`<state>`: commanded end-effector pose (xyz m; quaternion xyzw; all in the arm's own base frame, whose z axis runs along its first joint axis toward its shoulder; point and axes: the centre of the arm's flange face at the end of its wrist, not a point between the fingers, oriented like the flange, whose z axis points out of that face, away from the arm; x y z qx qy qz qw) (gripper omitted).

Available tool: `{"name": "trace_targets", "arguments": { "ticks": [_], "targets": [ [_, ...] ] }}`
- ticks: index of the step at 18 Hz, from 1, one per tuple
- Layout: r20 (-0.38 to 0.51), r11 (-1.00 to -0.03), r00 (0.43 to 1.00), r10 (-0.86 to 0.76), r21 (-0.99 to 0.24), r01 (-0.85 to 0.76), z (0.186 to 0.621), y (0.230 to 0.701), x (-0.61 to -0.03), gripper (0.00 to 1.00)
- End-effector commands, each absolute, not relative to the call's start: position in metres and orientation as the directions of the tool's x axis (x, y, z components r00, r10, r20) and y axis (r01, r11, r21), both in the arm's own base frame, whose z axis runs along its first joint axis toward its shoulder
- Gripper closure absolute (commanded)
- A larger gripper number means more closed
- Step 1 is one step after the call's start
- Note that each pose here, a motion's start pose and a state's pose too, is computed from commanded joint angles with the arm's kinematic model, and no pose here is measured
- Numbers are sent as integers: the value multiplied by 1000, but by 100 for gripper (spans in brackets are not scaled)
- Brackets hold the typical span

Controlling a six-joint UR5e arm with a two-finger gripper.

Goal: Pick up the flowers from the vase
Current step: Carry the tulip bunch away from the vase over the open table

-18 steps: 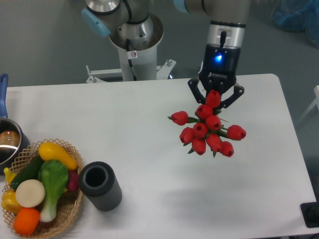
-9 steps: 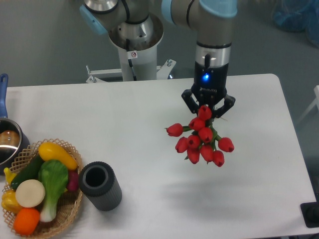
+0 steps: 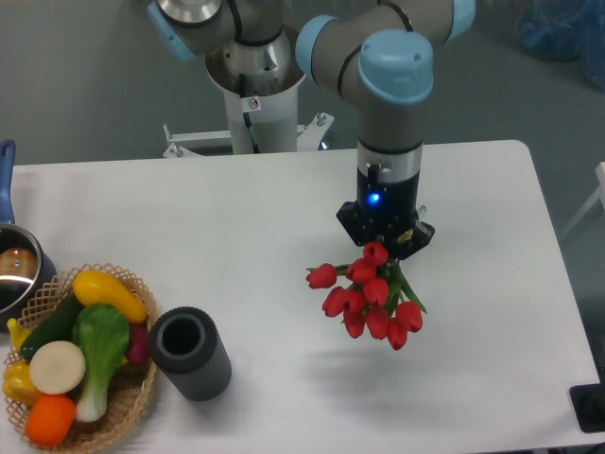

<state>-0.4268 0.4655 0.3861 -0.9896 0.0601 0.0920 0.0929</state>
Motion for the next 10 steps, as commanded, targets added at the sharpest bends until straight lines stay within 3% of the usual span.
{"name": "trace_targets", "arguments": {
  "ticks": [5, 10],
  "targets": [
    [-137, -983, 980, -147, -89, -160, 387, 467, -437, 97],
    [-135, -985, 979, -155, -54, -163, 384, 466, -440, 97]
  ]
}}
